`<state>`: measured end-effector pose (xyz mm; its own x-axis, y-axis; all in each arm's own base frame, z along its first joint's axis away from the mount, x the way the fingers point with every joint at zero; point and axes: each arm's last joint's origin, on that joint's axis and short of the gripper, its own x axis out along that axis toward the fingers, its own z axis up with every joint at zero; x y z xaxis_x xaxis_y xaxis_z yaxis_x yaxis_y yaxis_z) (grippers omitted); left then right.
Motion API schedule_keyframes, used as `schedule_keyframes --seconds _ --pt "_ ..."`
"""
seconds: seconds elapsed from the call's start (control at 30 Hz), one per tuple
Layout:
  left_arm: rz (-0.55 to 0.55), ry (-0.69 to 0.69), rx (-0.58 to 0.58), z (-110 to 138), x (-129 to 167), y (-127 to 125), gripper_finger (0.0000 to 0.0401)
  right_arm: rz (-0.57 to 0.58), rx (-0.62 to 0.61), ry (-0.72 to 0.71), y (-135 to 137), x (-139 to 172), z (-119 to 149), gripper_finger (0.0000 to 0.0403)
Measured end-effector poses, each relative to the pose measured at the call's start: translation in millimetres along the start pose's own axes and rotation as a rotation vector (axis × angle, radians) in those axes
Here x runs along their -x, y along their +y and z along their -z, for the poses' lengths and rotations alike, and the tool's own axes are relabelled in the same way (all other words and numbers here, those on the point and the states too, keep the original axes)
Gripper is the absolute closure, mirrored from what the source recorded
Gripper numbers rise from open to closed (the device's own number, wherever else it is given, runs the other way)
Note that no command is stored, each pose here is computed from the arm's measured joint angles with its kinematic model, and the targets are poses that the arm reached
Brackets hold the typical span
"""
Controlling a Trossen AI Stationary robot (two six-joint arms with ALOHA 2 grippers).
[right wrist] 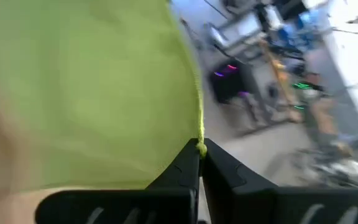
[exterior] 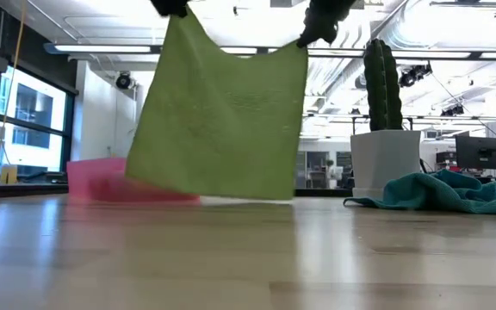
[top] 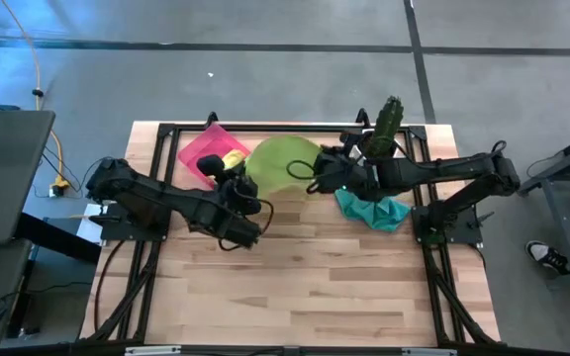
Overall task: Roll microfiber towels into tight, uniform cylinder then place into a basket
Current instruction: Roll the light green microfiber cloth
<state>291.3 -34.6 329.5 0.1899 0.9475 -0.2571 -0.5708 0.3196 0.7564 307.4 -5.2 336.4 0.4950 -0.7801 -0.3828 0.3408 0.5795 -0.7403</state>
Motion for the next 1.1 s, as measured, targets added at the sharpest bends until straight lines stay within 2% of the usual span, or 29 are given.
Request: schedule_keyframes --seconds 0.1,0.23,0.33,0.43,0.6,0.77,0.93,1.1 --pt "0.133 0.058 0.089 1.5 9.9 1.0 0.0401 -0.151 -0.039 -0.011 6.5 11.7 4.6 0.0403" --pt "0.405 0.164 0.164 1.0 29.5 -16.0 0.0401 -0.501 -0.099 0.065 30.4 28.5 16.2 0.0403" --pt "0.551 0.155 0.202 -3.3 47.9 -39.0 0.0401 -0.684 -0.079 0.106 59.4 41.2 28.7 0.0403" --pt "0.672 0.117 0.164 -5.4 66.5 -70.6 0.0401 -0.795 -0.078 0.112 84.2 55.2 39.9 0.0403" --pt "0.846 0.117 0.087 2.3 92.6 -127.5 0.0401 -0.893 -0.088 0.139 114.7 77.4 58.2 0.0403" --pt "0.888 0.185 0.068 21.1 106.4 -171.9 0.0401 -1.027 -0.065 0.085 140.3 90.1 73.0 0.0403" --pt "0.885 0.277 0.203 28.3 109.9 -187.6 0.0401 -1.045 -0.082 0.051 153.1 86.5 84.6 0.0403" --pt "0.825 0.321 0.309 31.0 108.7 -187.6 0.0401 -0.918 -0.127 0.024 154.7 72.4 90.2 0.0403"
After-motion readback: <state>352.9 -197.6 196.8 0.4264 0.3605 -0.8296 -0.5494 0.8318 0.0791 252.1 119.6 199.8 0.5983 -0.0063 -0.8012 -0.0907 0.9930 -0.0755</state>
